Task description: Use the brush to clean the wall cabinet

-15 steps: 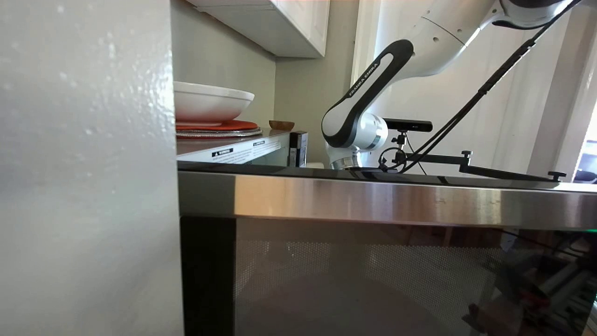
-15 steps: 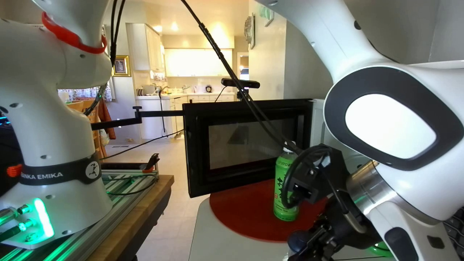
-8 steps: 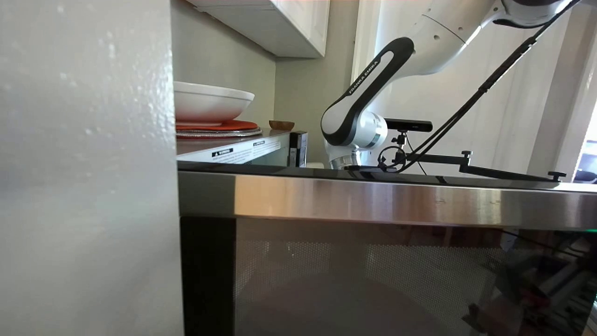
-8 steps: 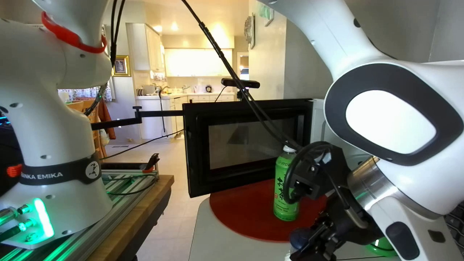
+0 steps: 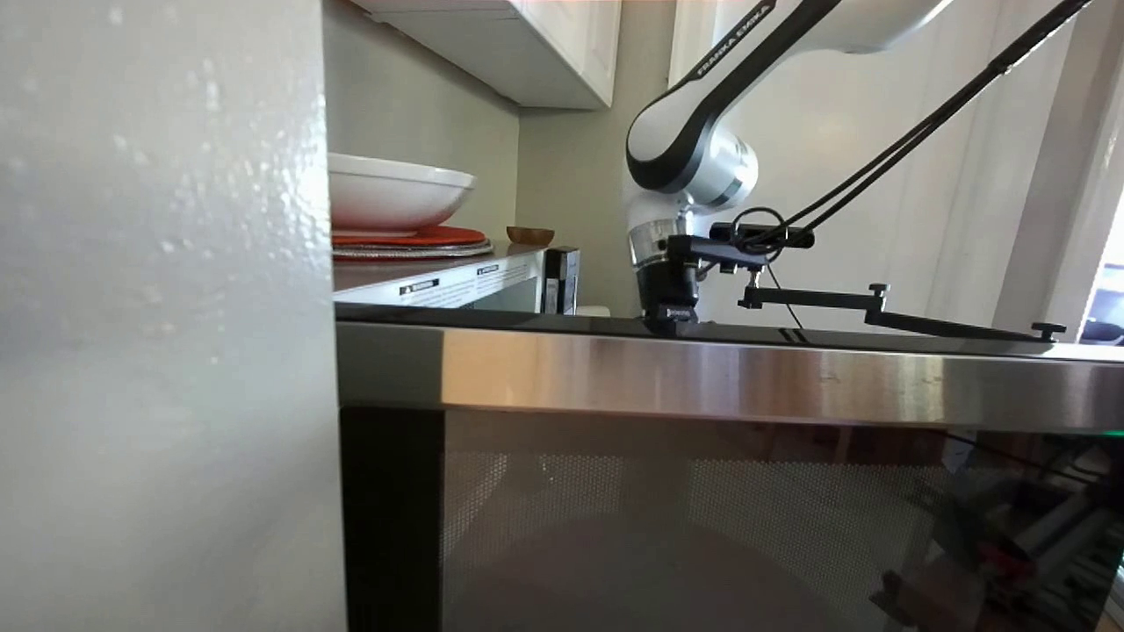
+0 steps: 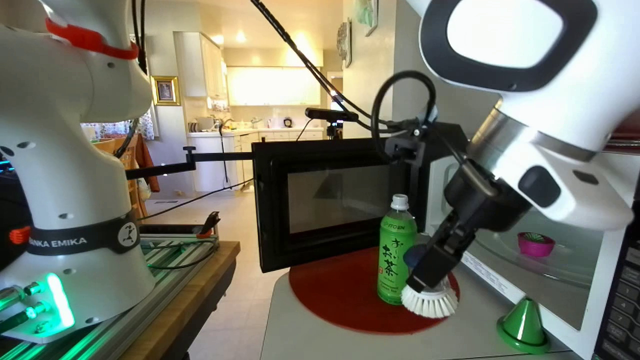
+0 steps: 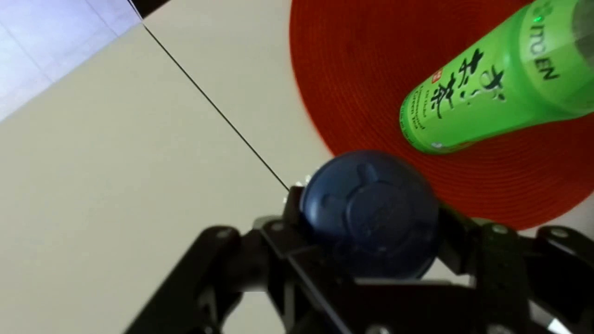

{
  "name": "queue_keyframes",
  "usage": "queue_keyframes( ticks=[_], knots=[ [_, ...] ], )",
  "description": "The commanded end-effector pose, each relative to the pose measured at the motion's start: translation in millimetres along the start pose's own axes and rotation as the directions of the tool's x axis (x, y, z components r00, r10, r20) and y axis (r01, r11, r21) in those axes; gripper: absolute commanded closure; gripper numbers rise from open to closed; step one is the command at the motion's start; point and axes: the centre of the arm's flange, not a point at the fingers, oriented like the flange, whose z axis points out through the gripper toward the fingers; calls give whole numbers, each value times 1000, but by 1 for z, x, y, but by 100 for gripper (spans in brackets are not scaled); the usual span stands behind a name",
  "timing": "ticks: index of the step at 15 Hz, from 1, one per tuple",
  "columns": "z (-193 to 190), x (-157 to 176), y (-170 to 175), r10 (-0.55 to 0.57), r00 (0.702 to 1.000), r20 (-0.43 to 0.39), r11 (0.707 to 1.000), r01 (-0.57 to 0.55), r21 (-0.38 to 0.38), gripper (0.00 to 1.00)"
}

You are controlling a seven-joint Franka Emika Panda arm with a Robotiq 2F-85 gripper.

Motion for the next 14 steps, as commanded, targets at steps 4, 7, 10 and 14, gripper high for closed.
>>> queue_keyframes(
  ticks=[4, 7, 10, 14],
  knots=[
    [-65, -99, -4, -77, 976, -202, 993, 93, 74, 65],
    [-99, -131, -18, -138, 942, -305, 979, 176, 101, 65],
    [-137, -159, -35, -210, 899, -385, 958, 268, 103, 65],
    [-187, -190, -59, -297, 831, -470, 920, 382, 93, 65]
  ],
)
